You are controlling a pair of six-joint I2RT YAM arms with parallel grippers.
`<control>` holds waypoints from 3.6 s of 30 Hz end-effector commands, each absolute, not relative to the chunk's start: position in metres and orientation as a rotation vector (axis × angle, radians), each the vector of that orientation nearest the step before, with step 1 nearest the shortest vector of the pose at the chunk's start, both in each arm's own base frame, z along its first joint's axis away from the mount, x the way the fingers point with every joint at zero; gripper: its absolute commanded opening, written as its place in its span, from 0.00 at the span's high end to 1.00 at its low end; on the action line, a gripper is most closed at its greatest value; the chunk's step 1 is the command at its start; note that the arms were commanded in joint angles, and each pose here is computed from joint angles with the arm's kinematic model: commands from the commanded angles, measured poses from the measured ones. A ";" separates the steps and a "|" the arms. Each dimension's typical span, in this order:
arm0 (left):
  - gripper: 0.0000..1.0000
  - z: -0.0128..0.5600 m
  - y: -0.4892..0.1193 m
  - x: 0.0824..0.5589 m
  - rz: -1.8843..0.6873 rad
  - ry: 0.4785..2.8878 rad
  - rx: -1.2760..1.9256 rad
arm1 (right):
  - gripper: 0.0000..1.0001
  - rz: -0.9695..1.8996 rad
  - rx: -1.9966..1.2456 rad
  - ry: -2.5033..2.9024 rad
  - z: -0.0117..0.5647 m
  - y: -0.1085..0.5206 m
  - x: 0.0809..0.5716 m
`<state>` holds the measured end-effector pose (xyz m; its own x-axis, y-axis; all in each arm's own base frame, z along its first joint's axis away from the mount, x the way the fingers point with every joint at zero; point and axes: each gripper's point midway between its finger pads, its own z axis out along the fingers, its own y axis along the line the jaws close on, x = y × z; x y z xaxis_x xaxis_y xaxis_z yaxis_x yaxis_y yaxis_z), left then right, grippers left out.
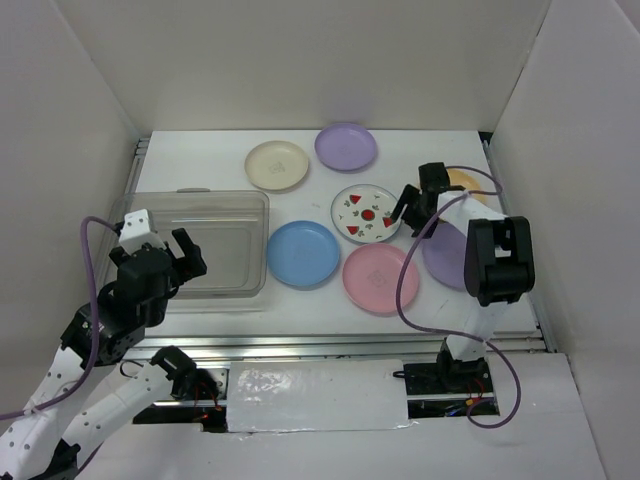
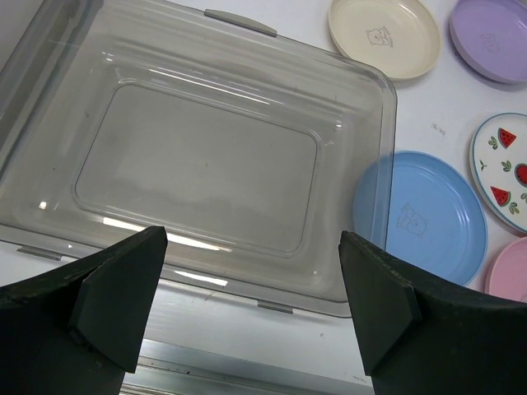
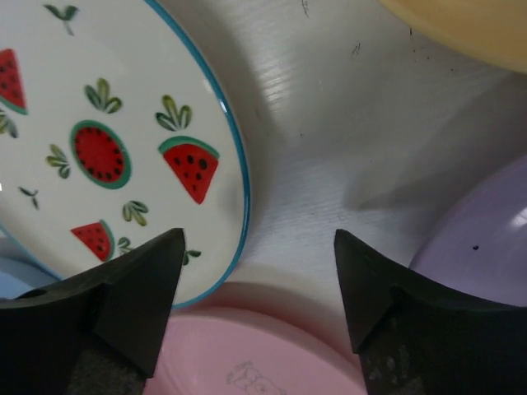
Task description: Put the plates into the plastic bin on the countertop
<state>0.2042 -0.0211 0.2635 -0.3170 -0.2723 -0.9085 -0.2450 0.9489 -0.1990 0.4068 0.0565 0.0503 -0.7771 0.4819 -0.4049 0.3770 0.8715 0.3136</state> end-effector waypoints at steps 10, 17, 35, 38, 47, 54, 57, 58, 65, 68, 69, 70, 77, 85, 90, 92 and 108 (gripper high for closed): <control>0.01 0.272 -0.026 0.209 -0.052 1.886 -0.351 | 0.54 0.330 0.677 2.595 0.038 0.064 0.434; 0.01 0.273 -0.025 0.208 -0.059 1.875 -0.356 | 0.74 0.328 0.685 2.626 0.036 0.065 0.433; 0.01 0.274 -0.024 0.207 -0.055 1.877 -0.359 | 1.00 0.287 0.657 2.752 0.031 0.067 0.434; 0.01 0.274 -0.025 0.208 -0.058 1.875 -0.358 | 1.00 0.314 0.666 2.721 0.034 0.066 0.434; 0.01 0.269 -0.029 0.212 -0.039 1.905 -0.338 | 1.00 0.461 0.704 2.394 0.108 0.066 0.444; 0.01 0.268 -0.027 0.213 -0.025 1.905 -0.345 | 1.00 0.576 0.689 2.180 0.181 0.068 0.448; 0.01 0.268 -0.026 0.213 -0.014 1.908 -0.351 | 1.00 0.646 0.642 2.162 0.197 0.077 0.445; 0.01 0.268 -0.026 0.214 -0.012 1.907 -0.352 | 1.00 0.661 0.628 2.143 0.205 0.079 0.444; 0.03 0.265 -0.031 0.217 -0.017 1.924 -0.331 | 1.00 0.757 0.534 2.048 0.249 0.093 0.425; 0.02 0.269 -0.037 0.220 -0.059 1.922 -0.323 | 1.00 0.823 0.439 2.029 0.272 0.113 0.408; 0.02 0.270 -0.039 0.221 -0.073 1.921 -0.313 | 1.00 0.842 0.414 2.026 0.275 0.119 0.403; 0.02 0.274 -0.042 0.222 -0.113 1.908 -0.303 | 1.00 0.870 0.378 2.009 0.285 0.129 0.395; 0.01 0.290 -0.025 0.216 -0.151 1.812 -0.383 | 1.00 1.064 0.168 2.003 0.307 0.197 0.359; 0.01 0.289 -0.006 0.210 -0.083 1.787 -0.461 | 1.00 1.228 0.023 2.049 0.310 0.300 0.352; 0.01 0.285 -0.004 0.211 -0.055 1.805 -0.466 | 1.00 1.340 -0.021 2.074 0.301 0.369 0.356; 0.01 0.284 -0.004 0.211 -0.052 1.809 -0.465 | 1.00 1.342 -0.020 2.087 0.295 0.392 0.368; 0.01 0.287 -0.006 0.210 -0.068 1.794 -0.439 | 1.00 1.331 -0.072 2.271 0.209 0.512 0.384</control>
